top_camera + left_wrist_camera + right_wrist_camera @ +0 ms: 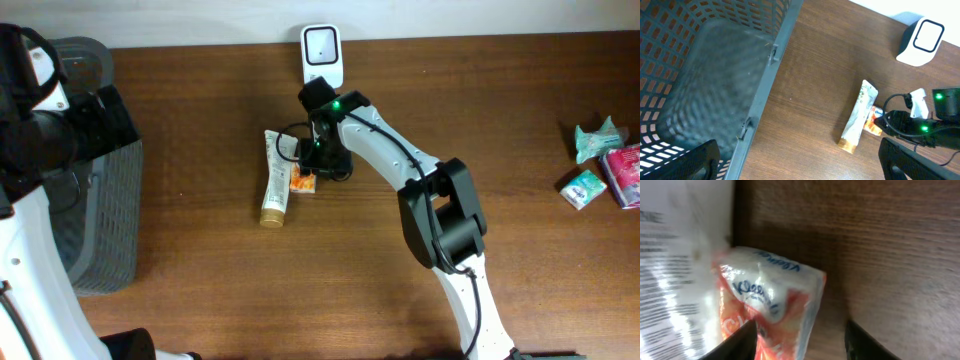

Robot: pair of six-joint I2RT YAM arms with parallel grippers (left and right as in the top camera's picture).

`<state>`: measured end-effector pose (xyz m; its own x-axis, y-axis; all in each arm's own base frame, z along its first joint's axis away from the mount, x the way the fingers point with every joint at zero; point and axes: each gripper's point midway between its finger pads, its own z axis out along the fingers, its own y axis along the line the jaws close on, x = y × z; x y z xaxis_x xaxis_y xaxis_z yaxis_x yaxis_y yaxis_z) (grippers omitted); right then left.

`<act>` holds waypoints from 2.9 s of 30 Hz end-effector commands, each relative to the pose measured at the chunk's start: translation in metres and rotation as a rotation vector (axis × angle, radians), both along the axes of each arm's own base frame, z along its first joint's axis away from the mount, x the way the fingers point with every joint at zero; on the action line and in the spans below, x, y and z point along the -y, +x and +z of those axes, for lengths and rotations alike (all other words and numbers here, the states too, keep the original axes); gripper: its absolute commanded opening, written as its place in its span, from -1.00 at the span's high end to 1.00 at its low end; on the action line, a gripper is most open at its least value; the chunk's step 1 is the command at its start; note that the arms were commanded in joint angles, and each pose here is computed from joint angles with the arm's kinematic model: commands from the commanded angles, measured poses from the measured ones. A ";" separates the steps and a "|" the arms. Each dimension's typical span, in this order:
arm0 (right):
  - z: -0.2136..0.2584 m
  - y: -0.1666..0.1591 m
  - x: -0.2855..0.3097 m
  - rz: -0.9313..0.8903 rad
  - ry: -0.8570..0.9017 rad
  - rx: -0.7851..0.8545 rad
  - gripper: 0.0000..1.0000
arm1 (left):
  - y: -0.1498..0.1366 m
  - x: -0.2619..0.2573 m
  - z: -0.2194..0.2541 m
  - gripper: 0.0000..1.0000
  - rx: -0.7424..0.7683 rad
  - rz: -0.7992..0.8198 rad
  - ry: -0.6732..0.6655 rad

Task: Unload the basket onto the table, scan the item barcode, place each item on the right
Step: 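Reach the right gripper to the orange Kleenex pack and grasp it, then lift the orange Kleenex pack up to the white scanner, then carry the orange pack to the right edge and release it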

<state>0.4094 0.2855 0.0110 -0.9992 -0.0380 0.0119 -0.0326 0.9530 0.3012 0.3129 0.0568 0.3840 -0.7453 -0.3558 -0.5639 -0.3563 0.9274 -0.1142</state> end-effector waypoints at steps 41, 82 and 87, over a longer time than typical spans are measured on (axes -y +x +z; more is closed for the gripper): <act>0.080 0.100 0.177 0.101 -0.303 0.261 0.92 | -0.002 -0.002 0.002 -0.98 0.004 -0.004 0.011; -0.004 0.115 0.208 0.613 -0.290 0.311 0.23 | -0.002 -0.002 0.002 -0.98 0.004 -0.004 0.011; -0.006 0.115 0.224 0.440 -0.325 0.272 0.92 | -0.002 -0.002 0.002 -0.98 0.004 -0.004 0.011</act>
<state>0.5307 0.0756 0.0170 -0.7688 -0.6071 -0.2011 -0.6034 0.7927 -0.0862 0.3129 0.0568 0.3839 -0.7455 -0.3558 -0.5636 -0.3563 0.9274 -0.1141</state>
